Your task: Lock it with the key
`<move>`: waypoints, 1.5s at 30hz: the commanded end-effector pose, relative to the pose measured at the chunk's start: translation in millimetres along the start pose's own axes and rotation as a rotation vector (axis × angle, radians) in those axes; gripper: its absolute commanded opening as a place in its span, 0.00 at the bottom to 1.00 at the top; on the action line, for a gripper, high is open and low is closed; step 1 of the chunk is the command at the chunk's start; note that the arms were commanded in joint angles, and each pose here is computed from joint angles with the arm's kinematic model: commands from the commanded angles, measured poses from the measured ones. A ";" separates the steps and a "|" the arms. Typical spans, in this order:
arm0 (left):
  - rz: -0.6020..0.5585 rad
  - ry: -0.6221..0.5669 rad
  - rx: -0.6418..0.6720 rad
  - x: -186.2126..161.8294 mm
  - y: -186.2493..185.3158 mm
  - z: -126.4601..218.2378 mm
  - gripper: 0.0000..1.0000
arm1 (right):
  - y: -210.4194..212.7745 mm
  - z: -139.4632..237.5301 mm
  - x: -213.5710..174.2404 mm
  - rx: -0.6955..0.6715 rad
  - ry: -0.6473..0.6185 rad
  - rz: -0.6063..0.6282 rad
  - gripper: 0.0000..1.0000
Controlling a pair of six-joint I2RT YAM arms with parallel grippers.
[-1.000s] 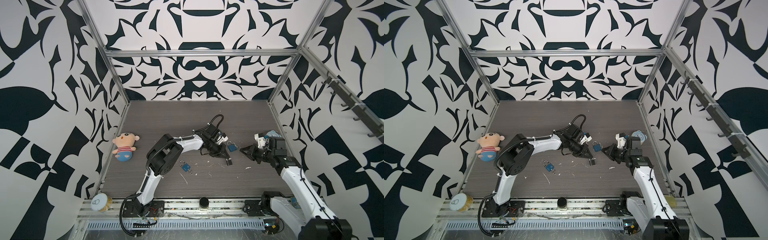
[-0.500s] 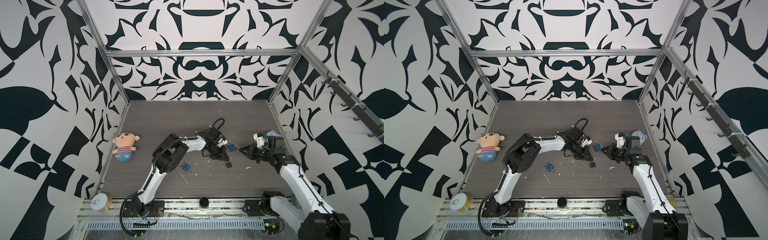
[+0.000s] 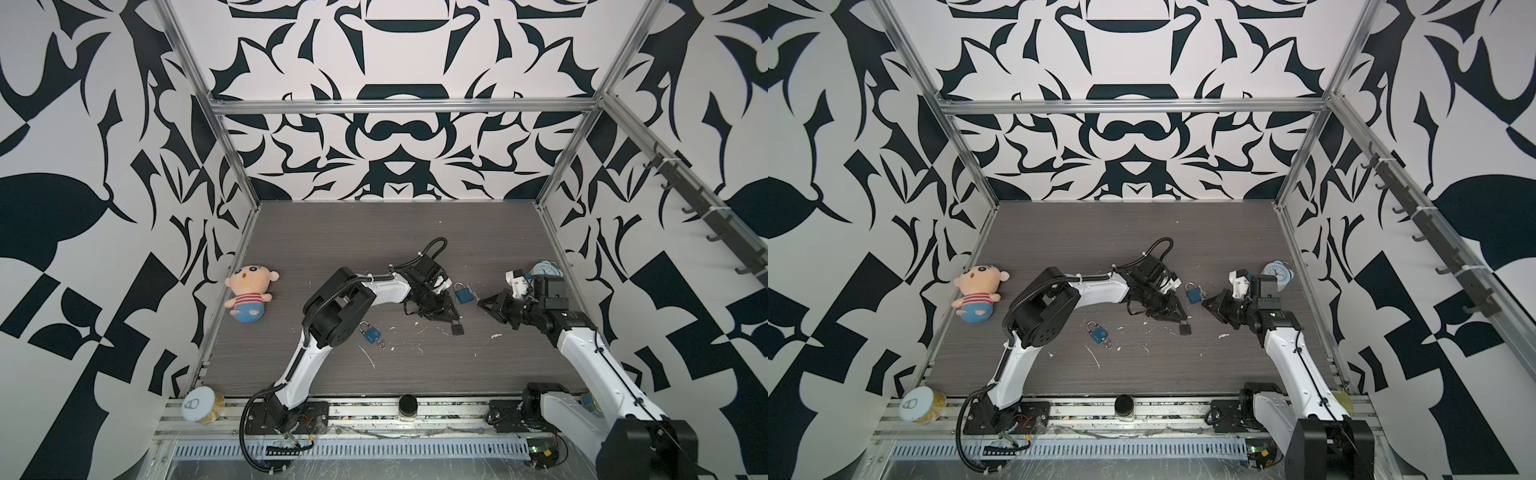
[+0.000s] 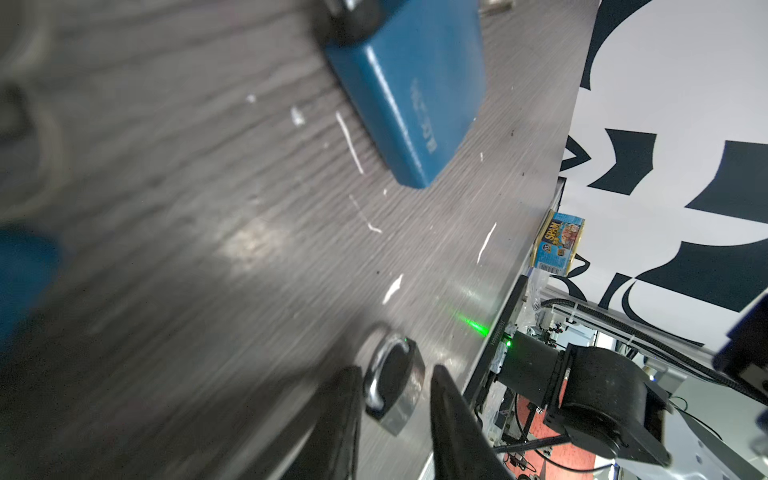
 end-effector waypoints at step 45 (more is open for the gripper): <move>-0.209 -0.444 -0.173 -36.7 -43.0 148.3 0.33 | -49.8 -66.8 -42.6 -0.196 0.067 0.020 0.12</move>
Point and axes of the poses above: each gripper's point midway between its finger pads, its own z axis back along the fingers, its own y axis along the line the jaws close on, x = y × z, the point moved 9 cm from there along z, back along the fingers, and after that the axes turned 2 degrees about z, right-handed, at the moved point
